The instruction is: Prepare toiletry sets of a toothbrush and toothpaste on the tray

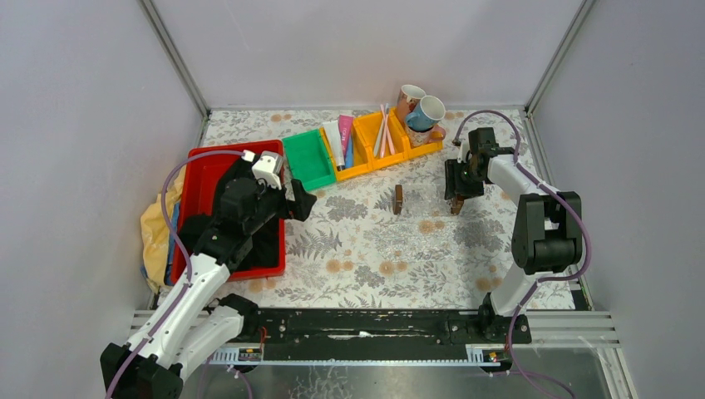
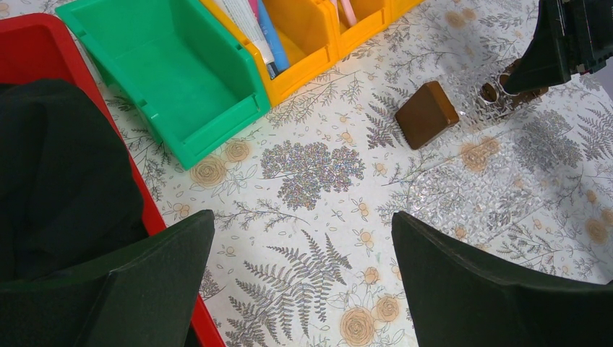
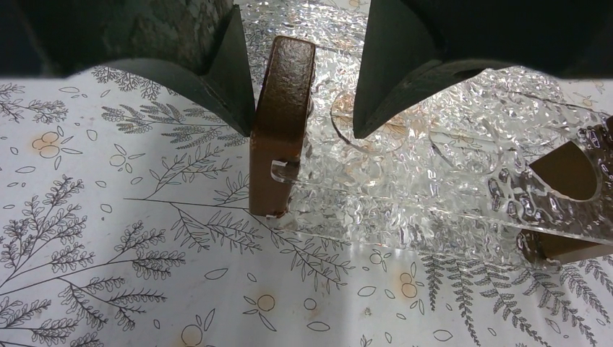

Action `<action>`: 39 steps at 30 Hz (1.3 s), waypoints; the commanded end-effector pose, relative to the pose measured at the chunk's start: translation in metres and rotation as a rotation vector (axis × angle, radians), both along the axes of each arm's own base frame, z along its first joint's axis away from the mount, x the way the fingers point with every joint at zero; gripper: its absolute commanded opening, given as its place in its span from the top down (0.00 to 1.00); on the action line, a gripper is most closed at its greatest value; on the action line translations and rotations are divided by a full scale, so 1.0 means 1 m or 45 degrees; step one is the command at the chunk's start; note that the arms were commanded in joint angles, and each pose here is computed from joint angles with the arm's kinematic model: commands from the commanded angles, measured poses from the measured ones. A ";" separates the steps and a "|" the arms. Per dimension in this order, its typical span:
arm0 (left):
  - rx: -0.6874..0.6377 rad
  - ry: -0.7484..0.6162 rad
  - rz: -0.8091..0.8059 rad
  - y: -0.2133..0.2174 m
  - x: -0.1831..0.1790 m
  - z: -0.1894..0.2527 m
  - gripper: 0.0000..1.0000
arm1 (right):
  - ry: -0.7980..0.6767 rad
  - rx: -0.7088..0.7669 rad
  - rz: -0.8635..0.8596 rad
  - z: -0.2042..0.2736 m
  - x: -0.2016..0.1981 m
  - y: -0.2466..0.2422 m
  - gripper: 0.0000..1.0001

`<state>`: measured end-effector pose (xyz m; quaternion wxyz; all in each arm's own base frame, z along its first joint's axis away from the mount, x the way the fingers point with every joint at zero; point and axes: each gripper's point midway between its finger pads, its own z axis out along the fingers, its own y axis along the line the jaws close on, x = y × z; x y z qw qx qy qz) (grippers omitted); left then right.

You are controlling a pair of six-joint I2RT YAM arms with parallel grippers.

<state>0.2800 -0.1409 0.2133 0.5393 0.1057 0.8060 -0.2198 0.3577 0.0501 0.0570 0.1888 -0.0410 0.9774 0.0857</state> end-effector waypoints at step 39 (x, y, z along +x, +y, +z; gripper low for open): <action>0.006 -0.020 -0.011 0.001 0.000 0.003 0.00 | -0.107 -0.030 0.025 0.029 0.009 -0.008 0.51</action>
